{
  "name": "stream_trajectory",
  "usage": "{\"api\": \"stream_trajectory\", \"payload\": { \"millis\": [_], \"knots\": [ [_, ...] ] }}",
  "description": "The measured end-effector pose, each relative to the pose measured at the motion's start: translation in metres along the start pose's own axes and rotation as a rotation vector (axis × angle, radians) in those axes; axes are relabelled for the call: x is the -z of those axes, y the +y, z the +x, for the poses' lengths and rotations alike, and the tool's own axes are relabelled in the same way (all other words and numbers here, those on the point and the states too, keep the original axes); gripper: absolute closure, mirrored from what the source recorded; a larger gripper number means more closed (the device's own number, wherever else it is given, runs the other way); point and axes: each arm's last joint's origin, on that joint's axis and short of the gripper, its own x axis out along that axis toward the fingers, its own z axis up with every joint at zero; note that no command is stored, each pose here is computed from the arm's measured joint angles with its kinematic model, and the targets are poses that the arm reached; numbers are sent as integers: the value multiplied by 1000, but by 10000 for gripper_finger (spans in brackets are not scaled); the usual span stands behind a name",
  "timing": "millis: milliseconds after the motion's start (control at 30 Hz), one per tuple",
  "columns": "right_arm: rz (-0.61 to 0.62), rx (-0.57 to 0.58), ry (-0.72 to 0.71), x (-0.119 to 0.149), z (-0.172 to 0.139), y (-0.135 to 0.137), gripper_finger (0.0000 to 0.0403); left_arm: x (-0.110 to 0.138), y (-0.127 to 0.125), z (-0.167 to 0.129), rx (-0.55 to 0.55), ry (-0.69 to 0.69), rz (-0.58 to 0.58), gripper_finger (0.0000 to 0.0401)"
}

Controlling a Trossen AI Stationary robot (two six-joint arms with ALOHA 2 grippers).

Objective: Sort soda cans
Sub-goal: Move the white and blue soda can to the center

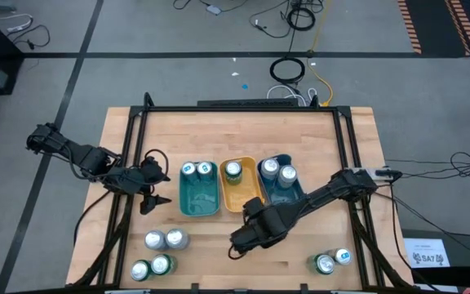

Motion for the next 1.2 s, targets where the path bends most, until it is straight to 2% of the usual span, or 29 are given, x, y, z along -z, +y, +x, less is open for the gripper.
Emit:
{"api": "stream_trajectory", "payload": {
  "millis": [333, 500, 600, 700, 867, 1000, 1200],
  "knots": [
    [44, -158, -206, 23, -58, -27, 135, 0, 0, 0, 0, -1, 0, 20],
    [41, -188, -261, 28, -64, -28, 135, 0, 0, 0, 1, -1, 0, 20],
    [-18, -194, -264, 28, -64, -27, 135, 0, 0, 0, 0, -1, 1, 20],
    [-85, -190, -269, 28, -64, -26, 135, 0, 0, 0, 0, -1, 1, 20],
    [-90, -156, -267, 26, -63, -29, 131, 0, 0, 0, -1, -2, 0, 20],
    [-88, -155, -244, 23, -62, -29, 106, 0, 0, 0, -3, -4, 0, 20],
    [-152, -146, -244, 23, -62, -29, 41, 0, 0, 0, -6, -5, 0, 20]
  ]
}}
